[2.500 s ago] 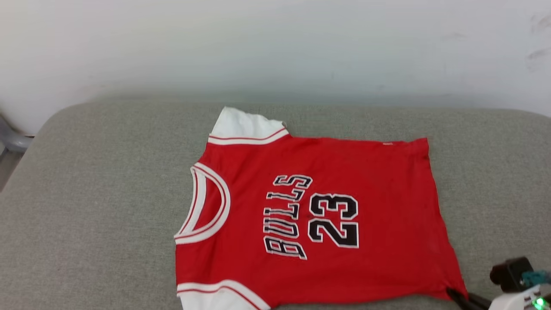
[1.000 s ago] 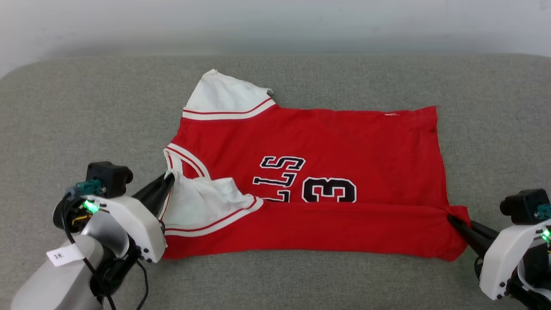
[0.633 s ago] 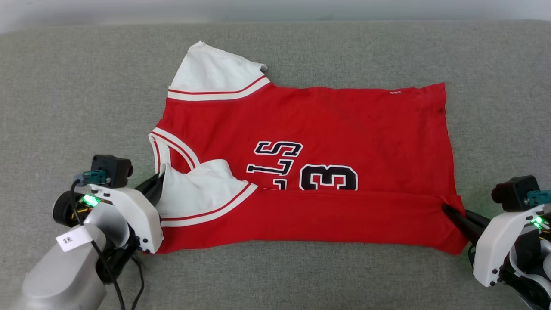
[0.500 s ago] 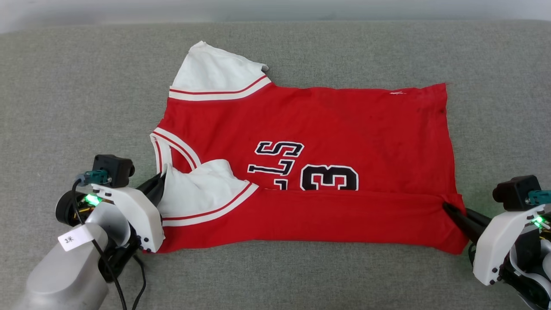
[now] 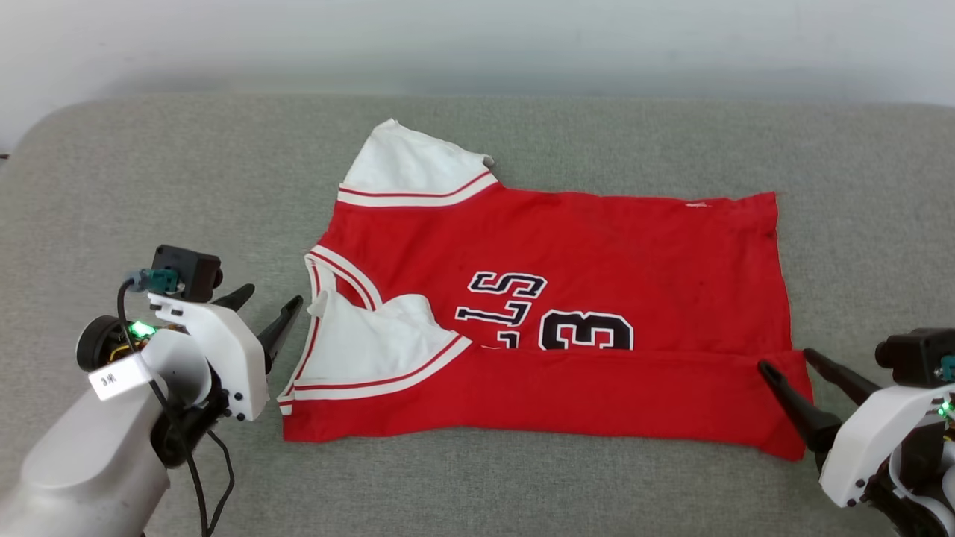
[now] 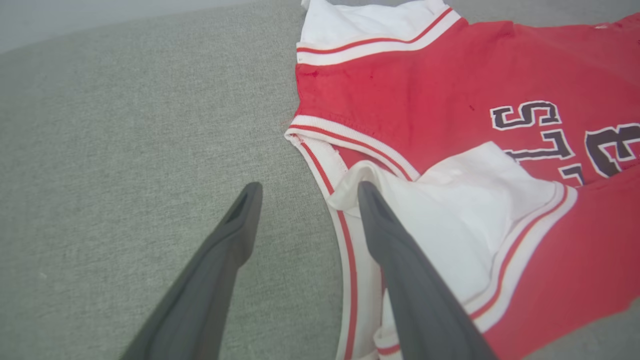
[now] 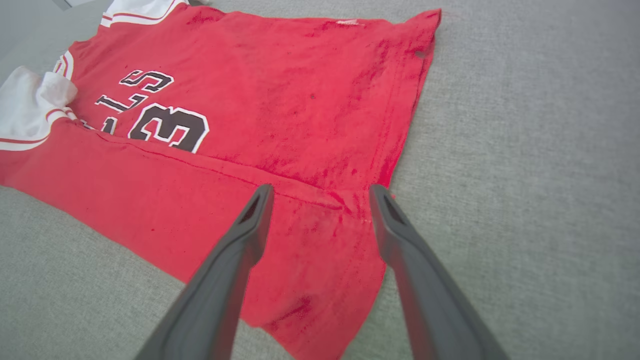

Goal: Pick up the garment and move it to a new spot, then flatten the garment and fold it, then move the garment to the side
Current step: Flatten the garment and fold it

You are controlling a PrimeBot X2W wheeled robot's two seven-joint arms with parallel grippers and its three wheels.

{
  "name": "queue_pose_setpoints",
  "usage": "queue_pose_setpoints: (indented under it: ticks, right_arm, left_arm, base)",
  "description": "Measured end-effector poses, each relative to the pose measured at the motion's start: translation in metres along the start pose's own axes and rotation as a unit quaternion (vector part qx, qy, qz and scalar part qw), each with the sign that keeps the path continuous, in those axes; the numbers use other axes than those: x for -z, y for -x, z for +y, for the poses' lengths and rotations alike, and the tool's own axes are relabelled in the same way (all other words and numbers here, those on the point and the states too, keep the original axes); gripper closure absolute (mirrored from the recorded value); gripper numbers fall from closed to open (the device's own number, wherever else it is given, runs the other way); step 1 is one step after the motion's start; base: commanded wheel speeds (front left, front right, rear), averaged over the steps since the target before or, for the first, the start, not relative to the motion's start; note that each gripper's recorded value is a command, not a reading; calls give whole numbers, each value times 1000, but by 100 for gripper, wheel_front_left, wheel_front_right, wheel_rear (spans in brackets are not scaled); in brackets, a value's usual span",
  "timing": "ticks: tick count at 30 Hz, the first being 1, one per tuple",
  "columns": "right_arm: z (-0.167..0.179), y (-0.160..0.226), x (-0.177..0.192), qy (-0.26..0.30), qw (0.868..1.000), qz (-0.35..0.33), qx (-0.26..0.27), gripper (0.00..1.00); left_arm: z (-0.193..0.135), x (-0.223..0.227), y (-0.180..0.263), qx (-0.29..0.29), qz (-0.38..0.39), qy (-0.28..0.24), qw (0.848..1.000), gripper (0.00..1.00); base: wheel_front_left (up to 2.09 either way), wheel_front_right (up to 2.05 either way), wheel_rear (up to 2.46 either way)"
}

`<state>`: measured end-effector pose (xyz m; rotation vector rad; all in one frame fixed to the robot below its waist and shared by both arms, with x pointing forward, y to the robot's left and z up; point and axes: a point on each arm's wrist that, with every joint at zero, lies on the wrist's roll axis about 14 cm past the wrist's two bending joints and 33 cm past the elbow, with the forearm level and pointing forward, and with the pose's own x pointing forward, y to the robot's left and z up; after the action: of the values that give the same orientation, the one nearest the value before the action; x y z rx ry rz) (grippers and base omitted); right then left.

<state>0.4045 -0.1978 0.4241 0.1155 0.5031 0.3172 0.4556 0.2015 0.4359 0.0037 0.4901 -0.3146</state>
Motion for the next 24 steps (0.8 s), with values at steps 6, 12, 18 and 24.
queue_pose_setpoints:
  ticks: [6, 12, 18, 24]
  right_arm:
    - [11, 5, -6, 5, 1000, -13, -7, 0]
    - [16, 5, -11, 6, 1000, -20, -8, 0]
    - [15, 8, -12, 4, 1000, -22, -4, 0]
    - [7, 9, -8, -1, 1000, -17, 7, 0]
  left_arm:
    - [0, -8, 20, 13, 60, -3, 998, 0]
    - [-19, 5, 30, 49, 150, -27, 987, 0]
    - [-26, 36, 34, 65, 238, -40, 968, 0]
    - [-26, 72, 32, 70, 300, -27, 951, 0]
  base:
    - [0, 0, 0]
    - [0, 0, 0]
    - [0, 0, 0]
    - [0, 0, 0]
